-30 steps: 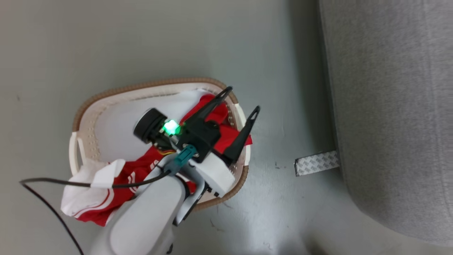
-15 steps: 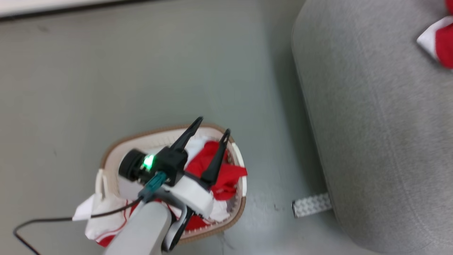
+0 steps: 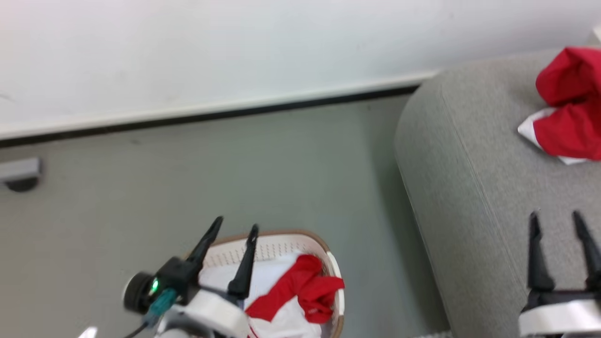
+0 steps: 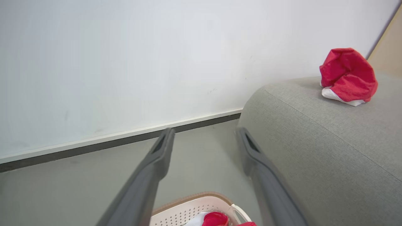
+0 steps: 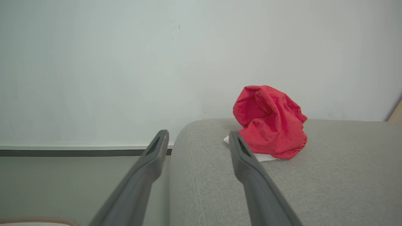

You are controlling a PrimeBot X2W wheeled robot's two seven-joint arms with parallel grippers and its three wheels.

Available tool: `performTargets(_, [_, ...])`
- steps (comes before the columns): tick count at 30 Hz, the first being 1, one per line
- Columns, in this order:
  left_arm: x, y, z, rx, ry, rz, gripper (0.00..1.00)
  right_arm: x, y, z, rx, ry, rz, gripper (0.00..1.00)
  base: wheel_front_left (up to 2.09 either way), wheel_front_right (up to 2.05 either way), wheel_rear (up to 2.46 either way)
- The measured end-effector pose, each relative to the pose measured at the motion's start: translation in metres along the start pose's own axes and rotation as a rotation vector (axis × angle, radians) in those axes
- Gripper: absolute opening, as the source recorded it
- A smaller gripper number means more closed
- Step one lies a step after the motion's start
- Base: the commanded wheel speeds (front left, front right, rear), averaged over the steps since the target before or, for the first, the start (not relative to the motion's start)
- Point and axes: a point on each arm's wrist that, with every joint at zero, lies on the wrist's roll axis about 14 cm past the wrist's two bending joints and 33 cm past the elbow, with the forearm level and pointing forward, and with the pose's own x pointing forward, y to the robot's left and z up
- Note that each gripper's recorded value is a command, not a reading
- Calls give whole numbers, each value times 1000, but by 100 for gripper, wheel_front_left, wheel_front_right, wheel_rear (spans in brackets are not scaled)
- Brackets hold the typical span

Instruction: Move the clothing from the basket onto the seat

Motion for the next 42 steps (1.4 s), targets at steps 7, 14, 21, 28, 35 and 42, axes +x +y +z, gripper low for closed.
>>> performTargets(7, [-49,26,13,17,-20,133,100,-30,27,2,47,-1,77,100,0,0,0])
performTargets(14, [-81,36,18,39,-27,196,100,-51,34,-2,100,10,94,100,0,0,0])
performTargets(21, [-101,45,10,37,-2,237,100,-57,44,-10,110,35,123,100,0,0,0])
performTargets(28, [-112,52,8,34,2,267,100,-54,56,-13,116,49,159,100,0,0,0])
performTargets(35, [-116,54,7,34,2,282,100,-54,63,-16,129,59,177,100,0,0,0])
performTargets(42, [-116,54,5,32,8,280,100,-55,65,-18,132,65,182,100,0,0,0])
